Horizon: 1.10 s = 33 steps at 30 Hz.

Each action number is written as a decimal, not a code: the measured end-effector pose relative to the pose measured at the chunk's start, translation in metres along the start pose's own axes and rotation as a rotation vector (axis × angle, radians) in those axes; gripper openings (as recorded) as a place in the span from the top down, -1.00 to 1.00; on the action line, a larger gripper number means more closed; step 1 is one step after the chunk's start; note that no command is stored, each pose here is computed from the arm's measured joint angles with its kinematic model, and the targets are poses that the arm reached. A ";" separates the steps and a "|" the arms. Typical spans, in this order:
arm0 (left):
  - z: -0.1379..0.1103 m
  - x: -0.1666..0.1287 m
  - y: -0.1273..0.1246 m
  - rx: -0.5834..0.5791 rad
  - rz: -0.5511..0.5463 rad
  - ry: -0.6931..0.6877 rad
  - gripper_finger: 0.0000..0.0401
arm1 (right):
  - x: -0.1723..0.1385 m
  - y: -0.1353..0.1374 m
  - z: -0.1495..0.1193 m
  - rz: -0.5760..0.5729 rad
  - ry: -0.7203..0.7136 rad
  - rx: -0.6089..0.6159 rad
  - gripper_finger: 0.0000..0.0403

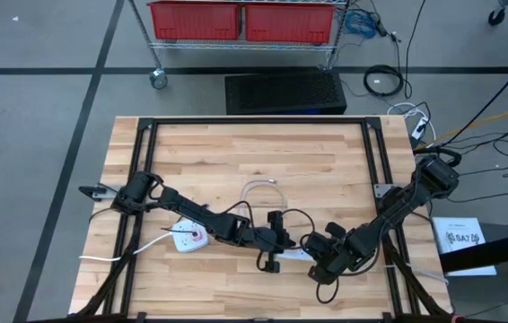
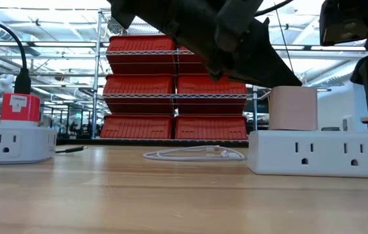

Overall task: Insert USB
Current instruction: Insert the pink charger adapter into the right white outlet extension

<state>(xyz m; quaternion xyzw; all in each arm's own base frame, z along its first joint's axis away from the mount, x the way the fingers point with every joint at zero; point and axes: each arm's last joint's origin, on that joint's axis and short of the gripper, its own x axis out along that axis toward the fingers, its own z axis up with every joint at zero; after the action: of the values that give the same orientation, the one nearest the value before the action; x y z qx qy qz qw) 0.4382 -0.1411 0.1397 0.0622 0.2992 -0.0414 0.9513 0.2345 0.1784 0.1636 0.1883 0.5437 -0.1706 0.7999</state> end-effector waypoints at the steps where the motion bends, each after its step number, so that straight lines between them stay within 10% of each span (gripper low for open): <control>1: 0.000 0.000 0.000 0.000 -0.001 0.002 0.98 | 0.000 0.000 0.000 0.000 -0.001 0.000 1.00; 33: 0.006 -0.006 0.000 -0.002 0.009 -0.018 0.98 | 0.000 0.000 0.000 0.004 0.012 0.001 1.00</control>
<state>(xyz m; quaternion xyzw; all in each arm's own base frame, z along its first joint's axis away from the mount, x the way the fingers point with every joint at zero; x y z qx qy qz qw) 0.4365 -0.1420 0.1479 0.0624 0.2906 -0.0374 0.9541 0.2345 0.1783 0.1635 0.1908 0.5481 -0.1683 0.7968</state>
